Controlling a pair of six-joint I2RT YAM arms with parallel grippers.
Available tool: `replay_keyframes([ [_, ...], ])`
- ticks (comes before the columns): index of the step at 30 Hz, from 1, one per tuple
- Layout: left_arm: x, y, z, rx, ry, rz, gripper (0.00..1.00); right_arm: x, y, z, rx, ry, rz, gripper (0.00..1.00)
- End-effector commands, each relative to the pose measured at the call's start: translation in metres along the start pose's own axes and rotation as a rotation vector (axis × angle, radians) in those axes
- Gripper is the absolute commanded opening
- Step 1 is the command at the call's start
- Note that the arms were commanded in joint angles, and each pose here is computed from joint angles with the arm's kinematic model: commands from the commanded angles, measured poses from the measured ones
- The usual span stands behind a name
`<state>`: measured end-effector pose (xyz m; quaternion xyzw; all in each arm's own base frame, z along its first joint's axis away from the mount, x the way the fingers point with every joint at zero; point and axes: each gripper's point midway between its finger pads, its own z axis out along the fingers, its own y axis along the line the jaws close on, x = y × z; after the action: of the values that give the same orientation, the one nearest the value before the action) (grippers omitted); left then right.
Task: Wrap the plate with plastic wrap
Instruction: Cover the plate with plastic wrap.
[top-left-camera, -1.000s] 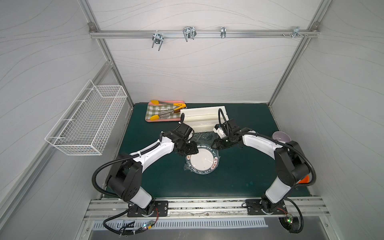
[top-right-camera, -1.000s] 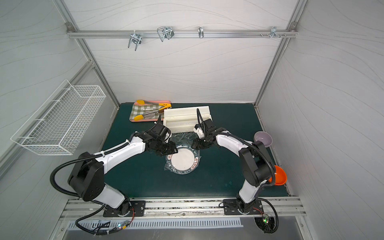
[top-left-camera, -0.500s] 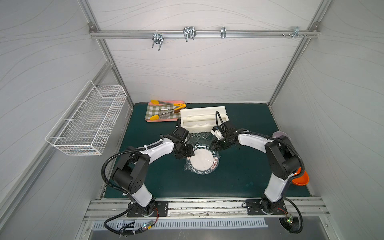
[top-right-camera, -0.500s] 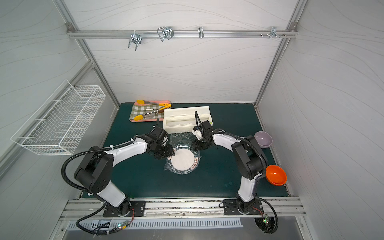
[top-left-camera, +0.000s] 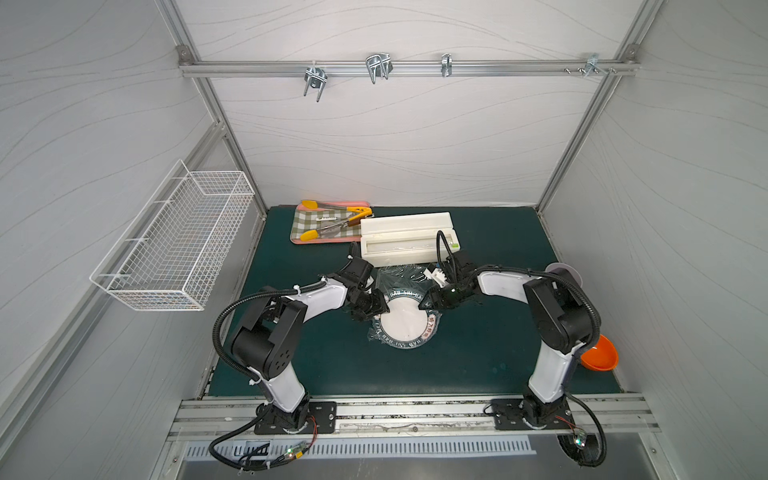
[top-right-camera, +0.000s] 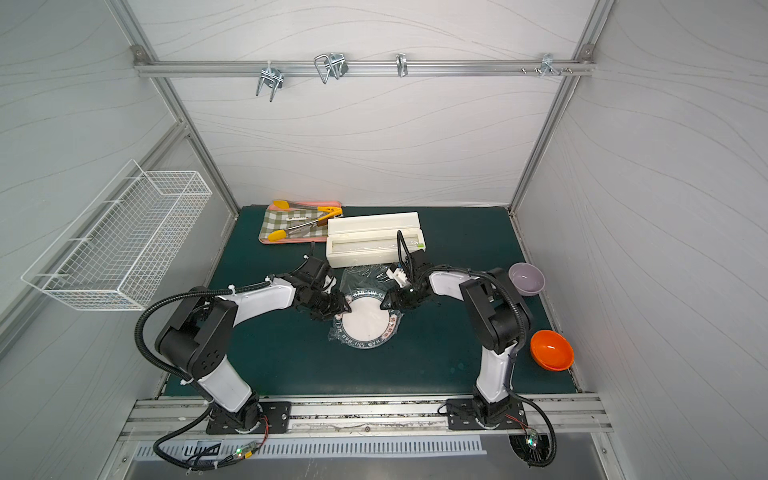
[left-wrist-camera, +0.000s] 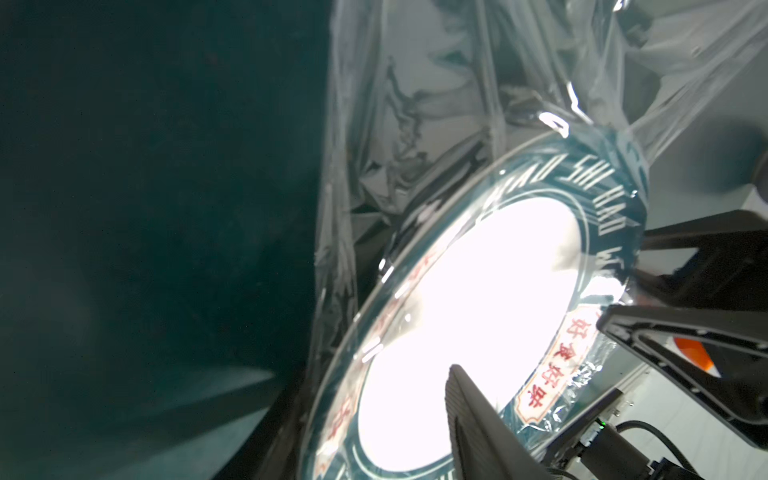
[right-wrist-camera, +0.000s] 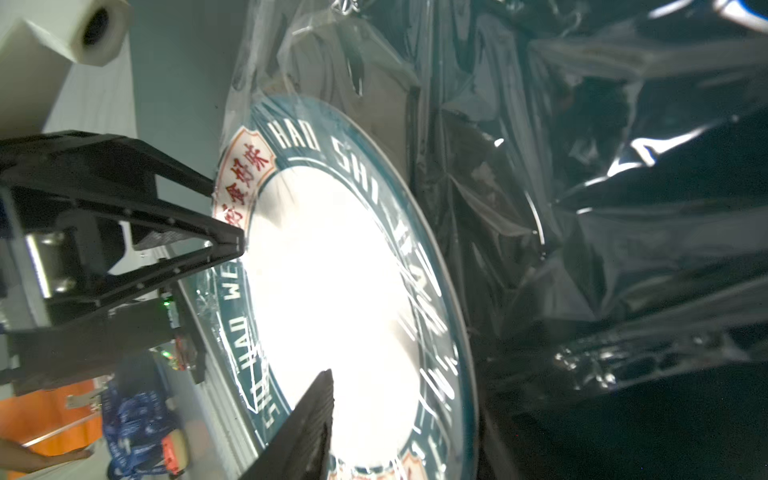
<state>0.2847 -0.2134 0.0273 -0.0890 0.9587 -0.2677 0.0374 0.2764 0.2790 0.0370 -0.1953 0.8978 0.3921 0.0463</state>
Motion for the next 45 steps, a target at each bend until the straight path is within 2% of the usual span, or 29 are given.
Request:
replay_keyframes([
  [1, -0.017, -0.013, 0.005, 0.08, -0.034, -0.001, 0.53, 0.017, 0.013, 0.002, -0.124, 0.048, 0.081, 0.51],
  [6, -0.047, -0.025, 0.002, 0.104, -0.058, 0.029, 0.53, 0.037, 0.019, -0.003, -0.148, 0.068, 0.119, 0.51],
  [9, -0.061, -0.035, 0.004, 0.108, -0.061, 0.053, 0.54, 0.044, 0.012, -0.007, -0.094, 0.062, 0.13, 0.51],
  [11, -0.072, -0.031, -0.002, 0.07, -0.093, 0.065, 0.58, 0.044, -0.001, -0.016, -0.006, 0.033, 0.131, 0.53],
  [15, -0.09, -0.01, -0.038, 0.014, -0.194, 0.029, 0.71, 0.029, -0.018, -0.05, 0.104, -0.059, 0.148, 0.55],
  [17, -0.086, 0.0, -0.057, -0.039, -0.216, 0.014, 0.74, 0.023, -0.016, -0.063, 0.173, -0.072, 0.107, 0.56],
  [19, -0.07, 0.006, -0.076, -0.094, -0.212, -0.002, 0.75, 0.011, -0.012, -0.076, 0.224, -0.107, 0.053, 0.57],
  [22, -0.029, 0.006, -0.083, -0.041, -0.182, -0.096, 0.74, -0.014, 0.002, -0.08, 0.21, -0.151, -0.051, 0.57],
  [26, 0.02, -0.004, -0.064, 0.043, -0.086, -0.171, 0.73, -0.046, 0.011, -0.057, 0.139, -0.144, -0.099, 0.56],
  [30, 0.032, -0.031, -0.048, 0.156, -0.085, -0.158, 0.71, -0.068, 0.009, -0.034, 0.077, -0.13, -0.082, 0.55],
  [32, 0.033, -0.035, -0.039, 0.159, -0.076, -0.163, 0.71, -0.07, 0.003, -0.025, 0.075, -0.106, -0.077, 0.54],
  [39, 0.031, -0.027, -0.008, 0.142, -0.039, -0.185, 0.68, -0.043, -0.003, -0.006, 0.006, -0.019, -0.029, 0.52],
  [45, 0.009, -0.029, 0.002, 0.141, -0.05, -0.171, 0.64, -0.003, 0.008, -0.003, -0.073, 0.006, 0.05, 0.5],
])
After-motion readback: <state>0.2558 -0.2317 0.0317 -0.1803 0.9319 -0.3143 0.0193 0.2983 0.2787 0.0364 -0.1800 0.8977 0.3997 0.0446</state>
